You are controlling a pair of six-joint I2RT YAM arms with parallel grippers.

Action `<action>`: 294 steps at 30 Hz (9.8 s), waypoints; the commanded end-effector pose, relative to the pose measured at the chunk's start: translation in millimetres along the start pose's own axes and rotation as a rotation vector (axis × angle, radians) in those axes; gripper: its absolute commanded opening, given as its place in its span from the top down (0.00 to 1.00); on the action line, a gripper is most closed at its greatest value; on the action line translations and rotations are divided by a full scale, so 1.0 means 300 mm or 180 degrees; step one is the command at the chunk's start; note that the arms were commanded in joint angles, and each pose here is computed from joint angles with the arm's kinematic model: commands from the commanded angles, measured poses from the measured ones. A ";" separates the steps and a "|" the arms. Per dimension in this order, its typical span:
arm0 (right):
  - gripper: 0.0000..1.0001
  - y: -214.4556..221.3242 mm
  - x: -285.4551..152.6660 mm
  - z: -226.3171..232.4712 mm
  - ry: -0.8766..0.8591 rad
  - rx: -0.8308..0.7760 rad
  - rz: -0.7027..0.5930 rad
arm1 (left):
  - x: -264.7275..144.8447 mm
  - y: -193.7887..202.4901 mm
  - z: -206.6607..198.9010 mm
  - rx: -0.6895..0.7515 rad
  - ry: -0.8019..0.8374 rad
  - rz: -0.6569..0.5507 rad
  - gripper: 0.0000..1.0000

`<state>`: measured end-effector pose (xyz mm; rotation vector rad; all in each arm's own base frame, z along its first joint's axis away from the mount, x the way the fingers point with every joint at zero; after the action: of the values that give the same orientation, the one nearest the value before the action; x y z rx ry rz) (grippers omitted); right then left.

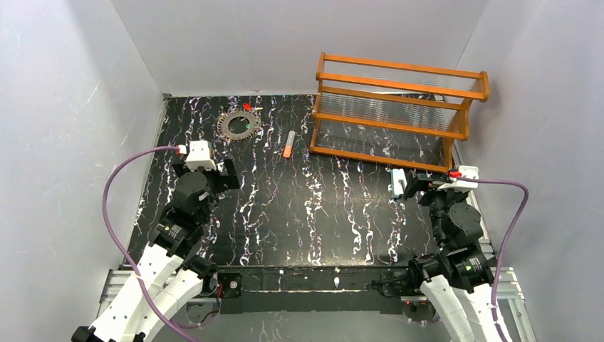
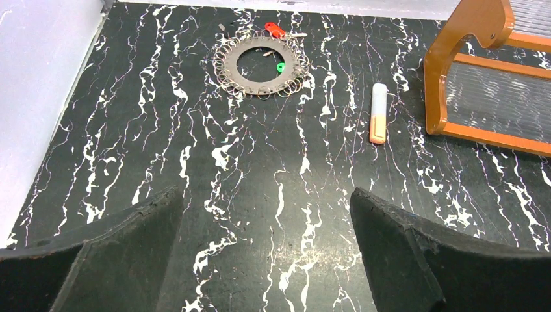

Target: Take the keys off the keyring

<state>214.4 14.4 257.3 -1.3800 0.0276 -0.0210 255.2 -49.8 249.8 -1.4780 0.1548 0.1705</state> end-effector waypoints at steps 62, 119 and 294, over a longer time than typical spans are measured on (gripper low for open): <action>0.01 -0.125 -0.091 0.028 -0.0356 0.0165 -0.0667 | 1.115 0.560 -0.224 0.0415 -0.0025 0.2293 0.38; 0.01 0.402 -0.015 0.482 -0.1846 0.1661 0.2364 | -0.153 0.513 -0.888 0.0743 0.2922 0.1851 0.51; 0.08 0.418 -0.225 0.884 -0.4828 0.0690 0.1101 | -0.226 -0.089 -0.860 -0.0377 0.3347 0.0710 1.00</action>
<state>155.5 289.9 145.5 -0.8898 -0.7568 1.2985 199.0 -307.1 223.8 -1.5162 1.1949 -0.2905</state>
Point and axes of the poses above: each gripper's point midway between its finger pads, its own x axis out along the fingers, its own z axis along the line the jaws close on, y = z × x, the point moved 1 cm from there along -x, back along the fingers, and after that the axes turned 7 degrees about x, right-handed, at the moved point
